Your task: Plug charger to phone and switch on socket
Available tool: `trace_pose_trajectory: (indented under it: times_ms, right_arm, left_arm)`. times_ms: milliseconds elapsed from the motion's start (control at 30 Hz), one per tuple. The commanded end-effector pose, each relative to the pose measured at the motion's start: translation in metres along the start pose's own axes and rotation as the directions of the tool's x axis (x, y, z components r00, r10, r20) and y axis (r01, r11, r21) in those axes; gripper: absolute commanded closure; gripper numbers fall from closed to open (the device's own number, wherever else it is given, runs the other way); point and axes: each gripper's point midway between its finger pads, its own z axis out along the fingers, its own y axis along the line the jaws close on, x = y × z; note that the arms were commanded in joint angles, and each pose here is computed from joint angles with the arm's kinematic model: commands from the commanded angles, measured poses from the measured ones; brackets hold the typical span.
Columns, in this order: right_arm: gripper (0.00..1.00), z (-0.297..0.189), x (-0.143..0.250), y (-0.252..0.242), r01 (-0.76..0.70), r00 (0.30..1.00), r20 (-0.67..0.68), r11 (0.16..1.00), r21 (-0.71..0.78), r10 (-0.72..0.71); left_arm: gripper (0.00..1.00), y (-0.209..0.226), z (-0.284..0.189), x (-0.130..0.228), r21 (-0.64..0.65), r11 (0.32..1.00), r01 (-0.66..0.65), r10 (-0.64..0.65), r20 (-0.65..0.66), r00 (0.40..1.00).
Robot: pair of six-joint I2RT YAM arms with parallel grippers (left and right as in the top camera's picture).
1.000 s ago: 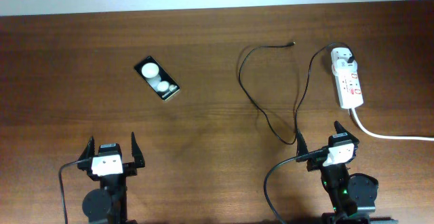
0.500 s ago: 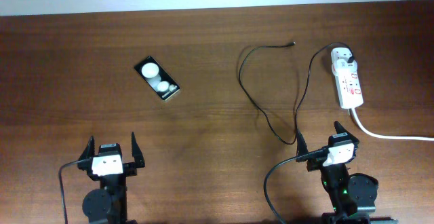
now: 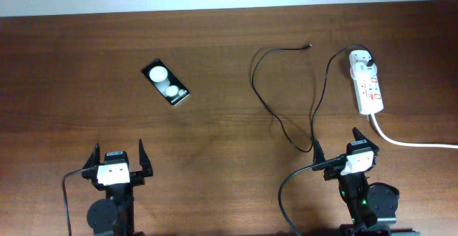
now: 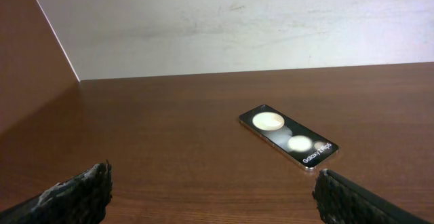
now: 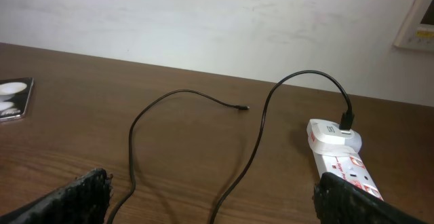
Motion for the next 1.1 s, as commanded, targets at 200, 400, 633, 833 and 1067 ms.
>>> trace_pose_trajectory:
  times_ms: [200,400,633,833,1067]
  right_arm:
    - [0.02,0.001,0.005,0.000,0.005,1.000,-0.013,1.000,0.002,-0.005]
    - [0.02,0.001,0.005,0.000,0.005,1.000,-0.013,1.000,0.002,-0.005]
    - [0.02,0.001,0.005,0.000,0.005,1.000,-0.013,1.000,0.002,-0.005]
    - [0.02,0.001,0.005,0.000,0.006,1.000,-0.013,1.000,0.002,-0.005]
    - [0.02,0.001,0.005,0.000,0.006,1.000,-0.013,1.000,0.002,-0.005]
  left_arm:
    - [0.01,-0.037,-0.005,-0.015,0.233,0.908,0.349,-0.357,-0.007,0.934]
    - [0.01,-0.059,-0.026,-0.073,0.435,0.743,0.508,-0.560,-0.011,0.828]
    - [0.01,-0.049,-0.050,-0.161,0.485,0.755,0.442,-0.553,0.107,0.826]
    - [0.01,-0.055,-0.001,-0.209,0.454,0.727,0.515,-0.501,-0.162,0.850]
    - [0.01,-0.095,0.000,-0.225,0.499,0.651,0.572,-0.340,-0.482,0.808]
